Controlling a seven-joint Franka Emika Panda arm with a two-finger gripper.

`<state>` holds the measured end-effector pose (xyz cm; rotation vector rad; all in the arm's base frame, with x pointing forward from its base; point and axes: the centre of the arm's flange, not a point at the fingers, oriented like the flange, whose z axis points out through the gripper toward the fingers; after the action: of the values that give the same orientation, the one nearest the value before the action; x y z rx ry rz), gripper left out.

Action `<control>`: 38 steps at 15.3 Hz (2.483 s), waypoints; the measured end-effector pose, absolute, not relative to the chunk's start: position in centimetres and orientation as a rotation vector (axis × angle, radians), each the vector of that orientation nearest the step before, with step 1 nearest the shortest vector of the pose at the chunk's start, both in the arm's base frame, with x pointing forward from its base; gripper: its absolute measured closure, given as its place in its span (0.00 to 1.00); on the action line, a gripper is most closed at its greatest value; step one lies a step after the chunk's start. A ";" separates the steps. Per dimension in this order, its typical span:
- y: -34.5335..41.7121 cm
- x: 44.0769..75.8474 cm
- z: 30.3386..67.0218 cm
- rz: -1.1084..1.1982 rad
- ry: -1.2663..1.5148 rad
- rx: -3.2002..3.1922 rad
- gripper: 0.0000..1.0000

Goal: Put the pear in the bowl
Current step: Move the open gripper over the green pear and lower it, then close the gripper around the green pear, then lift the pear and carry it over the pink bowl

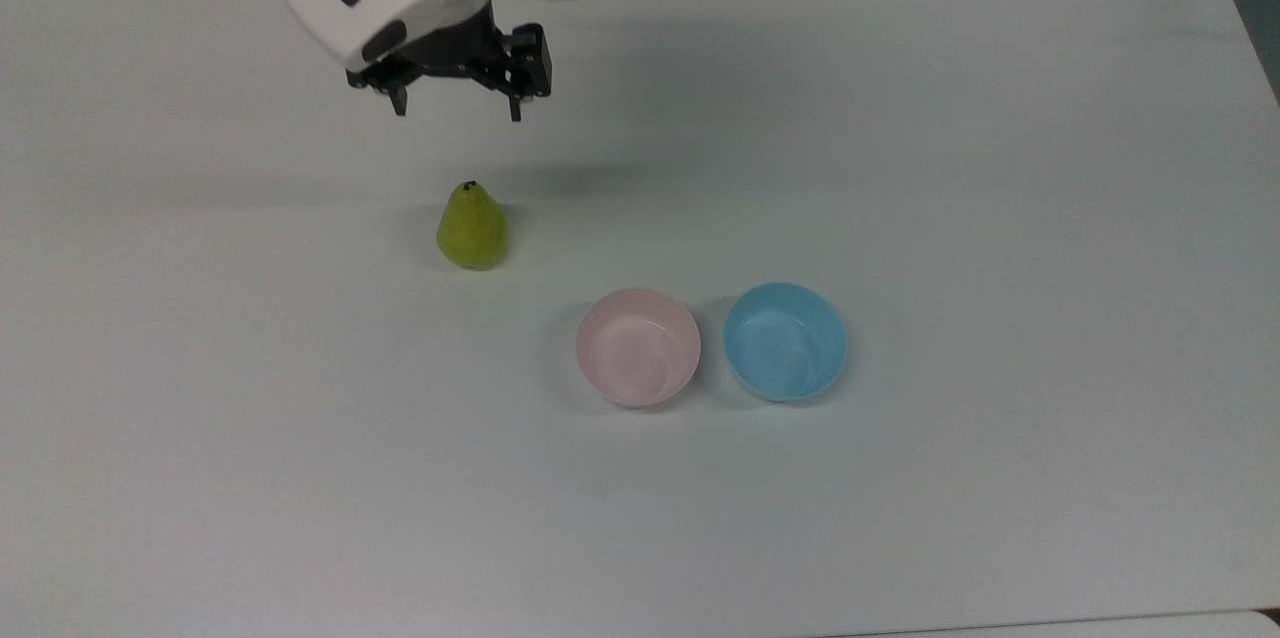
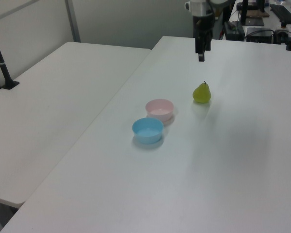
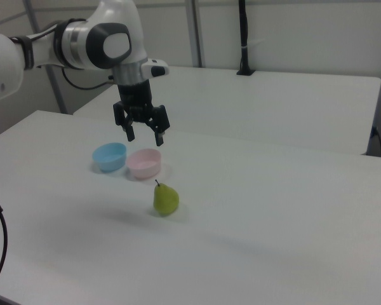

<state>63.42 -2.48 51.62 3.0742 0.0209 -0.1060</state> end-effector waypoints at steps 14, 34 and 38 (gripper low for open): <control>-5.6 62.9 49.9 -0.161 0.070 3.139 0.00; -3.5 66.1 32.3 -0.309 0.194 3.023 0.31; -3.5 66.4 34.6 -0.249 0.191 3.028 0.31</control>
<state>66.43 -3.53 34.64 3.0277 0.1906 -0.2488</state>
